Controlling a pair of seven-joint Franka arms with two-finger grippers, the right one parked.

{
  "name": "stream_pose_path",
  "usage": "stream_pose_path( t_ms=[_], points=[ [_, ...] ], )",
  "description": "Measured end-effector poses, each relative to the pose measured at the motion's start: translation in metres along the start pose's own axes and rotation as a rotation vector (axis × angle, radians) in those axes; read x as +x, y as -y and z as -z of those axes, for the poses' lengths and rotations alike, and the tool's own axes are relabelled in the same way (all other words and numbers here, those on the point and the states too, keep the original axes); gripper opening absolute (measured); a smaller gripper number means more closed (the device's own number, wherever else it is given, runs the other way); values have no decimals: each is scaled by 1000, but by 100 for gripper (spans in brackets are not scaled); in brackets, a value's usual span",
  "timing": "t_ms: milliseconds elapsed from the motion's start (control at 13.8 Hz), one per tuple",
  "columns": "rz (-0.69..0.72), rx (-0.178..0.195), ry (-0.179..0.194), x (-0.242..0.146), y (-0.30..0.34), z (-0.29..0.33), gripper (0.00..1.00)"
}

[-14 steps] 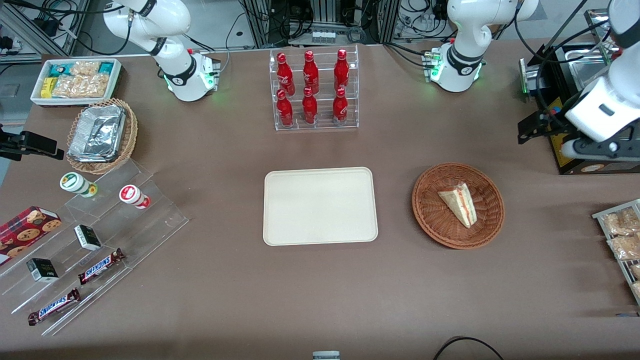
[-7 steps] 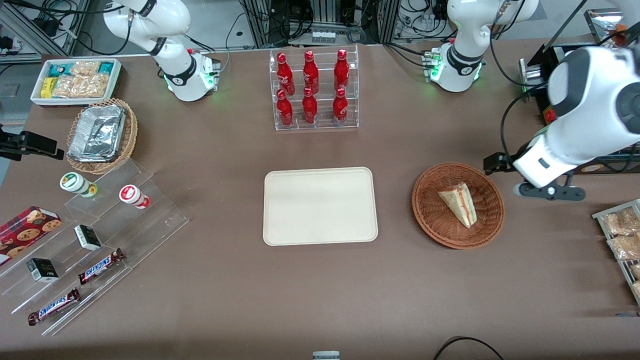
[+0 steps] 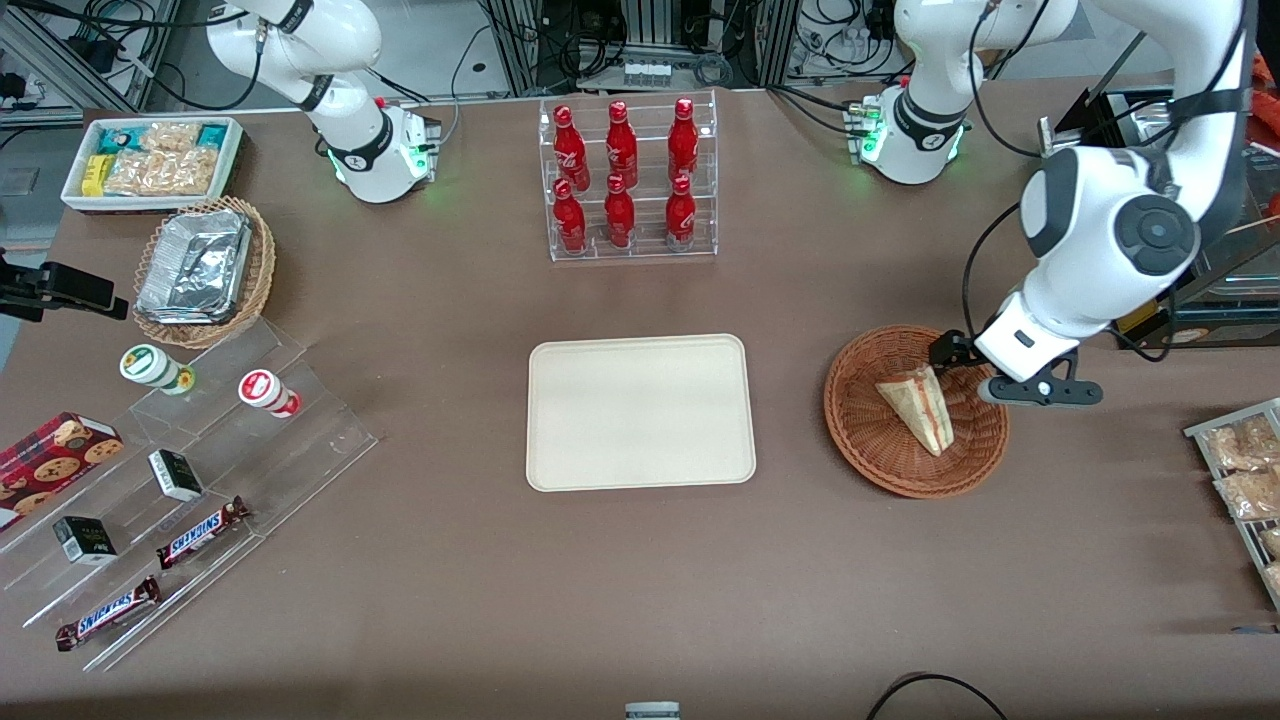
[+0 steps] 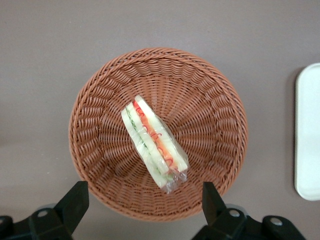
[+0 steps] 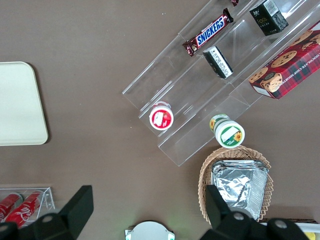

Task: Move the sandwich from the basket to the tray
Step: 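Move the left gripper over the sandwich in the wicker basket, then lower the open left gripper and close it on the wrapped sandwich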

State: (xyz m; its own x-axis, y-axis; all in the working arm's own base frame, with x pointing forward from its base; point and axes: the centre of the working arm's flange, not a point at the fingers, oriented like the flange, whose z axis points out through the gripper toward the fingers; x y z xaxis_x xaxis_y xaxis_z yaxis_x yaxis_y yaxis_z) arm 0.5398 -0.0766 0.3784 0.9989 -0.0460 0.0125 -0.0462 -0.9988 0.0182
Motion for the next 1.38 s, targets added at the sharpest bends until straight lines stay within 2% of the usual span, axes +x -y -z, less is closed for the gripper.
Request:
stream_pose_path(
  t_ms=[218,508,798,1379],
  points=[
    [117,-2,-16,-5,0,-11,100],
    [381,-16,-49,-8,-15,-23,100],
    [613,-20,-32,-10,-25,-46,100],
    [681,-2,21,-9,-19,-95,100]
  ],
)
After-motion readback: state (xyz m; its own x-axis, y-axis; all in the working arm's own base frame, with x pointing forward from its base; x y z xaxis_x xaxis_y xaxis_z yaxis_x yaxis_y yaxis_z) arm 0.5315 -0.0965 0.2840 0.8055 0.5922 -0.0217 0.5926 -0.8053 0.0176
